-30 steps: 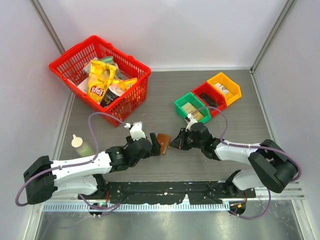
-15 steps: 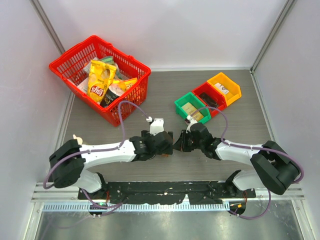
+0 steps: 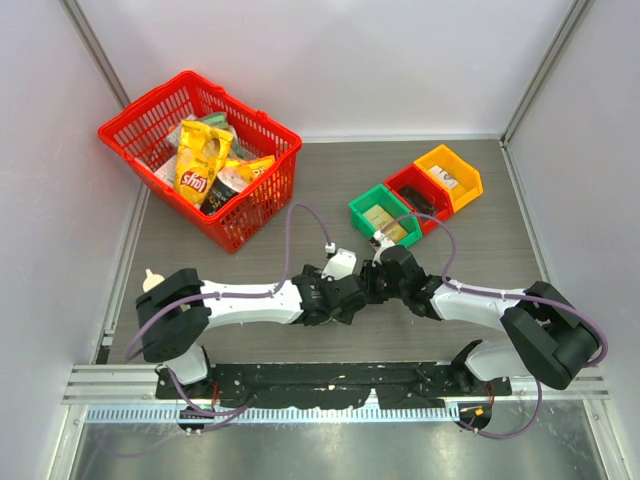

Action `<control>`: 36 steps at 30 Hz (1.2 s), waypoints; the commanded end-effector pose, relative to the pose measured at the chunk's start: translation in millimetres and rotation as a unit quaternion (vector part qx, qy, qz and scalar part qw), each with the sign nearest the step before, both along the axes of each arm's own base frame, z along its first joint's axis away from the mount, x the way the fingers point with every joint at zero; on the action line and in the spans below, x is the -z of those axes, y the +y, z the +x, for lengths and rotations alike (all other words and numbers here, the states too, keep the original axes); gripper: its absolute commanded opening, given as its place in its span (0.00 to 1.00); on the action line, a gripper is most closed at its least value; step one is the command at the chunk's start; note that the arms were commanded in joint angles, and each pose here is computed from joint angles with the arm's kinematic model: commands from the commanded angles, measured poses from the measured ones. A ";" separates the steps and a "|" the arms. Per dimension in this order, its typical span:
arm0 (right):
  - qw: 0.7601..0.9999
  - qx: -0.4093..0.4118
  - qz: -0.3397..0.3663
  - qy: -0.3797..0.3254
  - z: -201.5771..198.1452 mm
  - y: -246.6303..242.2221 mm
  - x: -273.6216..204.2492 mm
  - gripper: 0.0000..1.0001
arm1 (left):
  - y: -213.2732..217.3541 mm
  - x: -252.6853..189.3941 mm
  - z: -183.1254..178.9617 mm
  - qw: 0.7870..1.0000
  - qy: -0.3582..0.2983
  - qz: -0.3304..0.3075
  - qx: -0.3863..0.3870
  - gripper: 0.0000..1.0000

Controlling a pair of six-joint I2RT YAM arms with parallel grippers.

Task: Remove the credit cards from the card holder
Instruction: Open the card holder at the center of the board.

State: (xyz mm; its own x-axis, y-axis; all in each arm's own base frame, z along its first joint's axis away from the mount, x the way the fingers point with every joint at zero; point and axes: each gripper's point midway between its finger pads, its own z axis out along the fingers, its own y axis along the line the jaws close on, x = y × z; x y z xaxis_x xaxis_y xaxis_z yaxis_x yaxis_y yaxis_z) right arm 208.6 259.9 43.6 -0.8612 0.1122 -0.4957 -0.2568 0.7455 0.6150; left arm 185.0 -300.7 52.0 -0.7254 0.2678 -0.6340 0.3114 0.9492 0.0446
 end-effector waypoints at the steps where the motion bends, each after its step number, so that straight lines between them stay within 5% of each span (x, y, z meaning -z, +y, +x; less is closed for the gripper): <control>1: 0.999 0.000 0.016 -0.029 14.6 8.6 -19.2 0.01 | 3.1 -5.9 10.7 0.998 -0.034 0.055 0.006 1.00; 9: 1.000 -0.008 0.012 -0.025 10.0 7.3 -17.4 0.01 | 14.9 -19.3 26.9 0.993 -0.078 0.089 -0.023 0.99; 24: 0.998 -0.050 0.002 -0.024 -1.3 6.6 -18.6 0.01 | 43.9 -44.0 58.5 0.990 -0.099 0.068 -0.075 0.60; 36: 0.994 -0.105 -0.001 -0.016 -17.0 8.4 -25.2 0.01 | 31.6 -40.6 92.4 0.994 -0.083 0.045 -0.059 0.54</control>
